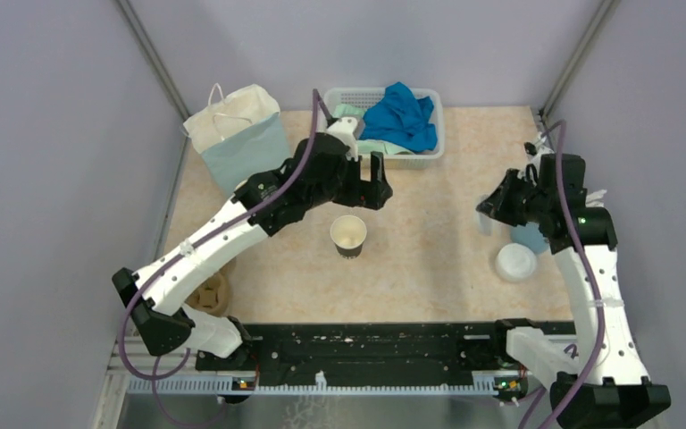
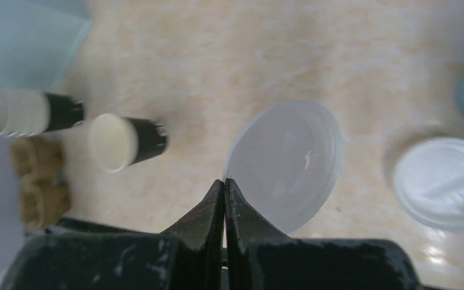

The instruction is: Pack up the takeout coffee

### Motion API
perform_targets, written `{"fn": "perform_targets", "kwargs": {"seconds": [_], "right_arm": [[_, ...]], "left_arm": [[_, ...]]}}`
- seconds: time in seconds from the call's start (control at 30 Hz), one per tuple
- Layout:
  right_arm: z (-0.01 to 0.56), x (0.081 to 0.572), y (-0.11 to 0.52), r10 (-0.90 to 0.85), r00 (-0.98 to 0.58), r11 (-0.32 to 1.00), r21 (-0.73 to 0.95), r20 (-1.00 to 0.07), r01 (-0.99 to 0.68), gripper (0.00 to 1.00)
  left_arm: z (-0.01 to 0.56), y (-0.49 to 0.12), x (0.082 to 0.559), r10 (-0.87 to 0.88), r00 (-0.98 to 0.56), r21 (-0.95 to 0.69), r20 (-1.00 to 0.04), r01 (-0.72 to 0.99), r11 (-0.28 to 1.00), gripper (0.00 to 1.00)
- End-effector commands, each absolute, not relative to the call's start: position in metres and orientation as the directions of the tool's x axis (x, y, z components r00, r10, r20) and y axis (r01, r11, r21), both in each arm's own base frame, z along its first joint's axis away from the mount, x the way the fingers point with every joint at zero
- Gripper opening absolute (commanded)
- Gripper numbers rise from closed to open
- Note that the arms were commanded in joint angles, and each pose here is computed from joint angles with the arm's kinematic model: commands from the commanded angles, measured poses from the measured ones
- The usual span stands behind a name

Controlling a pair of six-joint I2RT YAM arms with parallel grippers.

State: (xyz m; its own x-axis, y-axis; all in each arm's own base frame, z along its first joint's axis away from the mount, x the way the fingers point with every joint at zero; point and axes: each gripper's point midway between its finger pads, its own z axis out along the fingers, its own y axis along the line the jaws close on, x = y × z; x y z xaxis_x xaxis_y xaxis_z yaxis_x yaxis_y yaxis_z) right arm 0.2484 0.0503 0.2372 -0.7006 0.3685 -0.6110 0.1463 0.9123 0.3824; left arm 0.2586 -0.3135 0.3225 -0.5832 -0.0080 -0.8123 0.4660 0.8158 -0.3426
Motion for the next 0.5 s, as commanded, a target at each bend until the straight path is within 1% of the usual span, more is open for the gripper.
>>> {"fn": "perform_targets", "kwargs": {"seconds": [0.0,0.03,0.13,0.27,0.33,0.47], "right_arm": [[0.315,0.227,0.137,0.301,-0.713,0.67,0.672,-0.634,-0.315,0.0],[0.33,0.222,0.153,0.298,-0.714,0.589,0.711,-0.633,-0.384,0.0],[0.375,0.21,0.192,0.302,-0.721,0.375,0.773,-0.623,-0.511,0.0],[0.431,0.2,0.226,0.363,-0.731,0.13,0.808,-0.578,-0.574,0.0],[0.447,0.199,0.235,0.382,-0.734,0.063,0.808,-0.561,-0.585,0.0],[0.457,0.199,0.245,0.395,-0.76,-0.018,0.823,-0.516,-0.568,0.0]], "left_arm": [[0.373,-0.322,0.247,-0.162,-0.666,-0.6,-0.728,0.506,0.619,0.98],[0.384,-0.321,0.247,-0.202,-0.67,-0.64,-0.715,0.51,0.574,0.98],[0.412,-0.316,0.237,-0.28,-0.674,-0.715,-0.683,0.538,0.447,0.98],[0.437,-0.31,0.225,-0.34,-0.674,-0.753,-0.656,0.55,0.361,0.98],[0.443,-0.306,0.223,-0.359,-0.675,-0.763,-0.645,0.543,0.351,0.98],[0.451,-0.303,0.219,-0.384,-0.672,-0.774,-0.633,0.542,0.328,0.98]]}}
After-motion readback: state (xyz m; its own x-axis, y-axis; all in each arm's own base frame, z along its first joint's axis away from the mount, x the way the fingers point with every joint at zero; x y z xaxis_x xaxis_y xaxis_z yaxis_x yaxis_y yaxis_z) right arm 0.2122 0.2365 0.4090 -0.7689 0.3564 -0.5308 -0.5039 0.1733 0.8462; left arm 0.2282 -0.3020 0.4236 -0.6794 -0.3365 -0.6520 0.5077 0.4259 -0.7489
